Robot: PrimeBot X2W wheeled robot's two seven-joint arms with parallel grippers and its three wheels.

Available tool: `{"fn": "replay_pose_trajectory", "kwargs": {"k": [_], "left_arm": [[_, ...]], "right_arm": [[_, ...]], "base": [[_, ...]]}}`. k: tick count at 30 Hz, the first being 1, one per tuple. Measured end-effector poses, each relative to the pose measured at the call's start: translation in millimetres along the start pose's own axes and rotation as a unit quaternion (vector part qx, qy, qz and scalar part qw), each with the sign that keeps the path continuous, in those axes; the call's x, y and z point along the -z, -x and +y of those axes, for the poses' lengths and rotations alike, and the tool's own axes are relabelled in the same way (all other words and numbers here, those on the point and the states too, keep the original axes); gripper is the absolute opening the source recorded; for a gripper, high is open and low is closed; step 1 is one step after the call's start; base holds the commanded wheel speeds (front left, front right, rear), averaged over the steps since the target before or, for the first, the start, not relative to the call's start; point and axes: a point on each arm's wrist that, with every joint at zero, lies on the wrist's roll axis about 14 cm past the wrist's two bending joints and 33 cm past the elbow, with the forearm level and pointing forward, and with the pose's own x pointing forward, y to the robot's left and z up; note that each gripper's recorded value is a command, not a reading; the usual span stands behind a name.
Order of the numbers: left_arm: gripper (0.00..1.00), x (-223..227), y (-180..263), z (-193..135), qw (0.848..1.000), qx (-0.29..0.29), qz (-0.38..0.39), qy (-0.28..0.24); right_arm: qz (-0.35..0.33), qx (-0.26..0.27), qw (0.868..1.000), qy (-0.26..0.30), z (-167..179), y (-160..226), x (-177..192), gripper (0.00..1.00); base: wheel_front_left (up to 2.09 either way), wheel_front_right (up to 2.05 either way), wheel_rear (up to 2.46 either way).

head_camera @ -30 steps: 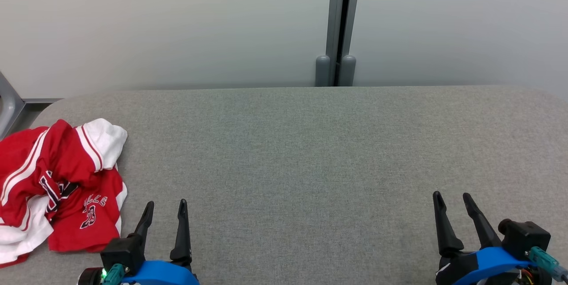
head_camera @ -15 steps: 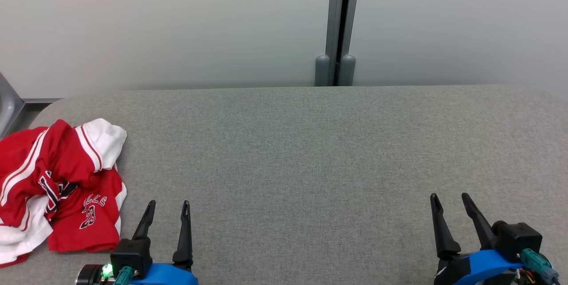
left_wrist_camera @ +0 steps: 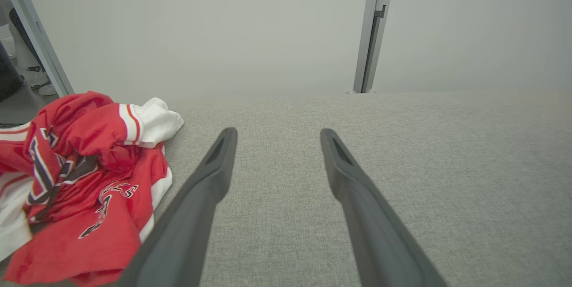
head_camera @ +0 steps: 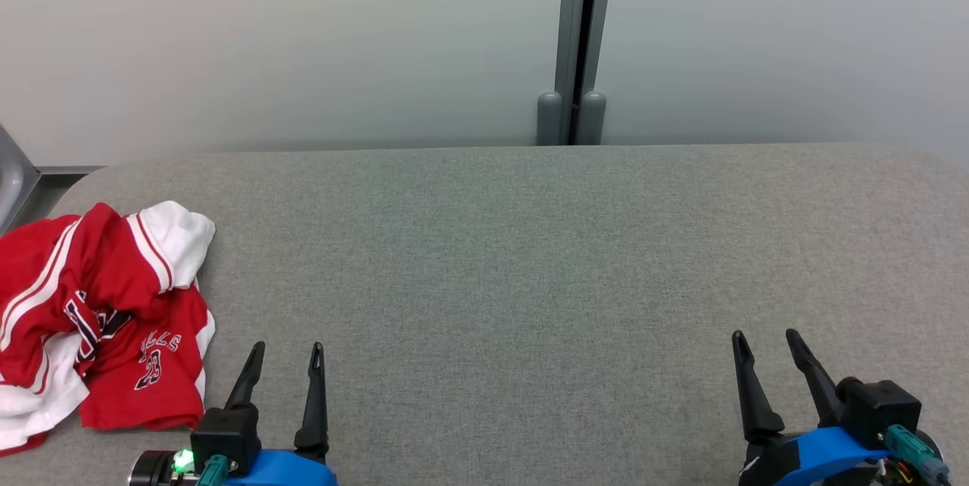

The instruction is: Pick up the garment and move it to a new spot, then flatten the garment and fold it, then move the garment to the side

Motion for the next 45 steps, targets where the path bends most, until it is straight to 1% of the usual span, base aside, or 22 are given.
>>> {"fn": "replay_pose_trajectory", "kwargs": {"k": [9, 15, 21, 23, 30, 38, 42, 45], "left_arm": [[1.00, -2, 1, 4, 1.000, -0.006, -0.003, 0.000], [1.00, -6, 13, 24, 0.999, -0.039, -0.011, -0.002], [1.00, -9, 40, 58, 0.995, -0.097, -0.019, -0.003], [1.00, -10, 56, 76, 0.991, -0.129, -0.022, -0.003], [1.00, -7, 95, 110, 0.979, -0.201, -0.022, 0.003], [1.00, 4, 133, 137, 0.962, -0.272, -0.004, 0.009], [1.00, 4, 142, 146, 0.955, -0.297, -0.001, 0.008], [1.00, 5, 148, 148, 0.952, -0.306, 0.001, 0.010]], "right_arm": [[0.000, -0.002, 1.000, 0.001, 1, -3, 0, 1.00], [0.002, -0.033, 0.999, 0.002, 22, -12, 2, 1.00], [0.004, -0.089, 0.996, 0.004, 60, -27, 3, 1.00], [0.007, -0.119, 0.993, 0.006, 82, -35, 4, 1.00], [0.021, -0.187, 0.982, 0.006, 131, -47, 14, 1.00], [0.042, -0.252, 0.967, 0.002, 181, -56, 30, 1.00], [0.046, -0.273, 0.961, 0.001, 198, -62, 34, 1.00], [0.048, -0.282, 0.958, -0.001, 205, -63, 35, 1.00]], "base": [[0.00, 0.00, 0.00], [0.00, 0.00, 0.00], [0.00, 0.00, 0.00], [0.00, 0.00, 0.00], [0.00, 0.00, 0.00], [0.00, 0.00, 0.00], [0.00, 0.00, 0.00], [0.00, 0.00, 0.00]]}}
